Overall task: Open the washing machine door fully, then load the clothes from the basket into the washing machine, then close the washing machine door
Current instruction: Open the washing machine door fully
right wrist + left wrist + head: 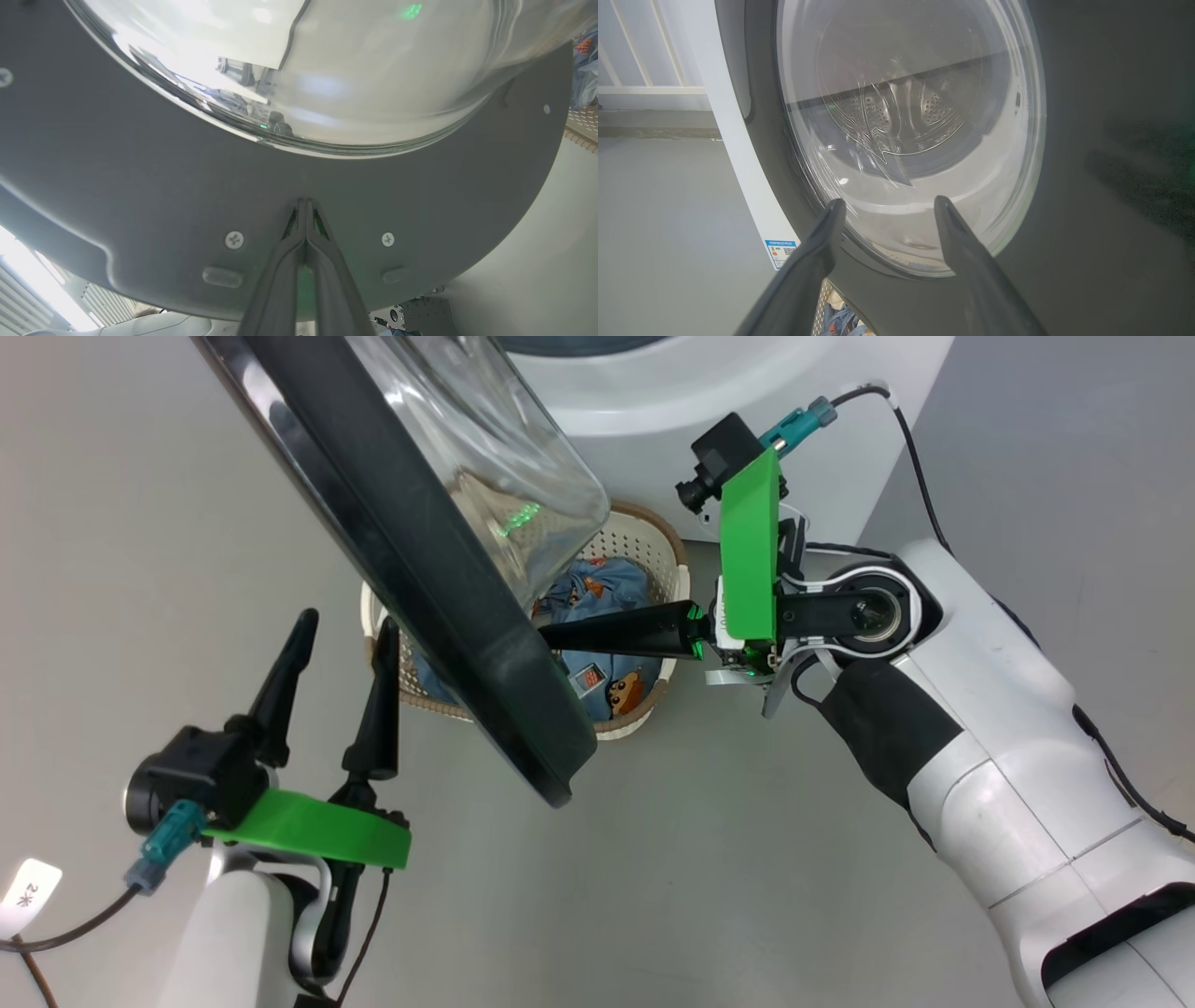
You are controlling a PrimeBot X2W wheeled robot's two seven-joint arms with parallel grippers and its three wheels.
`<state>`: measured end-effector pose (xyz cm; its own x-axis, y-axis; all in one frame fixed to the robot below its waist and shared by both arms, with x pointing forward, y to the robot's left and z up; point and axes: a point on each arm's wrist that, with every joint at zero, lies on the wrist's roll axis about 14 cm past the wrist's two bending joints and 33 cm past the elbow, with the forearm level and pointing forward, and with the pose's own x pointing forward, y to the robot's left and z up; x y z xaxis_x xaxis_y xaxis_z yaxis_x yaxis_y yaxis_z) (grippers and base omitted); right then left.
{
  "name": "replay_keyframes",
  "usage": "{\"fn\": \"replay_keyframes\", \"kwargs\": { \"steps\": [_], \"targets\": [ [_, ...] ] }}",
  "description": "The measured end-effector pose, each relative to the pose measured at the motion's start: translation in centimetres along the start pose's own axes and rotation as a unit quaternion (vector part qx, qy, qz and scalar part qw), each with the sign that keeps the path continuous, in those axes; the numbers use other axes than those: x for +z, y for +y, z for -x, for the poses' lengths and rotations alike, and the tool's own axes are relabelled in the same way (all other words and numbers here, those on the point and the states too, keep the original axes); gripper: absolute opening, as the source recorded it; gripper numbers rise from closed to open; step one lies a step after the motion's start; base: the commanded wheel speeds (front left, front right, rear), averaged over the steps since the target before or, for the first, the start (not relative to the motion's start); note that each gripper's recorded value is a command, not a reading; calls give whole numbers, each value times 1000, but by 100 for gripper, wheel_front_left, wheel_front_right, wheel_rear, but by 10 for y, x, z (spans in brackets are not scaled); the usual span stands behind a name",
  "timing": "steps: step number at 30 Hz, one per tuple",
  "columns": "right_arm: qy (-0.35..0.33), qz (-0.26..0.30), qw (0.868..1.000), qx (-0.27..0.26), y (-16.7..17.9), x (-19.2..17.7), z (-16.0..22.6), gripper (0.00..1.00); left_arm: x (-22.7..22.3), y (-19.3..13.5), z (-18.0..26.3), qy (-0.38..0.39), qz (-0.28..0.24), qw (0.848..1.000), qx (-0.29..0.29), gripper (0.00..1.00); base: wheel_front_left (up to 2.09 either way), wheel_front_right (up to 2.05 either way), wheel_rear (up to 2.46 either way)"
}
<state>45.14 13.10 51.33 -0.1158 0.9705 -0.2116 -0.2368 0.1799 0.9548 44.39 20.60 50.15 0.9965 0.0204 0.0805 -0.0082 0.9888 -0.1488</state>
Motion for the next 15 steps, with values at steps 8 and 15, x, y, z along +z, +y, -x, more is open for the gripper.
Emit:
{"fn": "replay_keyframes", "kwargs": {
  "steps": [8,15],
  "targets": [
    [-20,-7,1000,-5,-2,2,4,0,0,-5,-3,-2,4,1000,-7,100,0,0,0],
    [-81,7,997,-3,10,19,28,0,3,-9,-2,-6,-1,1000,-11,100,0,0,0]
  ]
}}
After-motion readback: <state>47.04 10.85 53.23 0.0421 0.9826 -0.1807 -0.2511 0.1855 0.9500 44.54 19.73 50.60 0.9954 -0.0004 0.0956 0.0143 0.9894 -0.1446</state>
